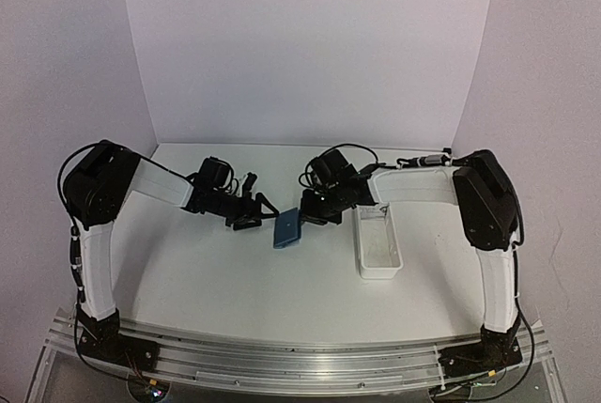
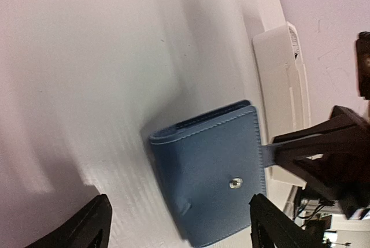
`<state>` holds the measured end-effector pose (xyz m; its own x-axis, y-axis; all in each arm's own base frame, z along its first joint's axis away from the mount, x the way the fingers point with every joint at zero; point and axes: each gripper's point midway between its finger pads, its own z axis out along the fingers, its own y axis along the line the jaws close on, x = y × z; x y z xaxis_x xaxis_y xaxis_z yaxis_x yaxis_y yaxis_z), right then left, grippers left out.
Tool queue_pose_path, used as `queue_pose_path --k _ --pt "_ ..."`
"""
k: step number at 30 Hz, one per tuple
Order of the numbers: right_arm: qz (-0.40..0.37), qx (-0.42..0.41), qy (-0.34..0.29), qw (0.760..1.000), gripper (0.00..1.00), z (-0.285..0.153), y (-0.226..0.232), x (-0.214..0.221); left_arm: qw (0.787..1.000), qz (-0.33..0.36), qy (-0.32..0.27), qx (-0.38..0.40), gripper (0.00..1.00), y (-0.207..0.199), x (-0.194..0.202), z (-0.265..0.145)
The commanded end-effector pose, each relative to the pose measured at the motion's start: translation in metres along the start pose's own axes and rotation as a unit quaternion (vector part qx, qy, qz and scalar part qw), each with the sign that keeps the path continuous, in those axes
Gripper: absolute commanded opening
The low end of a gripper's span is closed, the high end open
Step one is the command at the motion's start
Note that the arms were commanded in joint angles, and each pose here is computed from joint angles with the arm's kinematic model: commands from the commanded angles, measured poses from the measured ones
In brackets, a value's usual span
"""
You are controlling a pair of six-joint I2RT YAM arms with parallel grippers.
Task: Put the credit cards into the card holder
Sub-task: Open the card holder at the center of the board.
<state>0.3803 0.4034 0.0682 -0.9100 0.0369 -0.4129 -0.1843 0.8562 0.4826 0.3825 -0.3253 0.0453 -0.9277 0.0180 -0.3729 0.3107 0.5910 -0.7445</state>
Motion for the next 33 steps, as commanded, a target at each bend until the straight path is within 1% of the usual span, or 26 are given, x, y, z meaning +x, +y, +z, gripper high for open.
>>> queue_pose_path --k 1,4,7,9,13,16,18,21,23,25,30,33 --pt "-0.022 -0.085 -0.043 0.995 0.0 -0.044 0.069 -0.03 0.999 0.034 0.007 0.008 0.98 -0.007 0.001 -0.018" --pt "-0.014 -0.087 -0.047 0.995 0.0 -0.042 0.073 -0.031 1.0 0.03 0.005 0.006 0.99 -0.005 -0.001 -0.024" --pt "-0.003 -0.075 -0.042 0.996 0.0 -0.033 0.064 -0.025 1.0 0.023 0.007 0.005 0.97 -0.001 0.004 -0.028" --pt "0.005 -0.066 -0.038 0.997 0.0 -0.027 0.056 -0.019 1.0 0.021 0.009 0.005 0.93 0.0 0.008 -0.029" --pt "0.023 -0.072 -0.034 0.997 0.0 -0.021 0.051 -0.016 1.0 0.012 0.01 -0.001 0.8 0.005 0.013 -0.029" --pt "0.051 -0.061 -0.037 0.996 0.0 -0.022 0.038 -0.017 1.0 0.012 0.006 -0.014 0.75 0.009 0.012 -0.029" --pt "0.09 -0.041 -0.033 0.995 0.0 -0.02 0.014 -0.015 1.0 0.01 0.005 -0.02 0.75 0.011 0.012 -0.029" --pt "0.15 0.008 -0.016 0.989 0.0 -0.014 -0.037 0.008 0.999 0.005 0.005 -0.034 0.75 0.016 0.011 -0.029" --pt "0.172 0.033 -0.005 0.985 0.0 -0.011 -0.063 0.024 0.999 0.002 0.005 -0.042 0.75 0.018 0.012 -0.03" --pt "0.179 0.046 0.003 0.983 0.0 -0.009 -0.074 0.034 0.999 0.001 0.008 -0.044 0.75 0.019 0.014 -0.03" --pt "0.157 0.032 0.008 0.987 0.0 -0.001 -0.063 0.028 0.999 0.001 0.017 -0.031 0.75 0.015 0.019 -0.026" --pt "0.136 0.018 0.001 0.991 0.0 0.0 -0.049 0.018 1.0 0.015 0.018 -0.01 0.8 0.002 0.016 -0.022"
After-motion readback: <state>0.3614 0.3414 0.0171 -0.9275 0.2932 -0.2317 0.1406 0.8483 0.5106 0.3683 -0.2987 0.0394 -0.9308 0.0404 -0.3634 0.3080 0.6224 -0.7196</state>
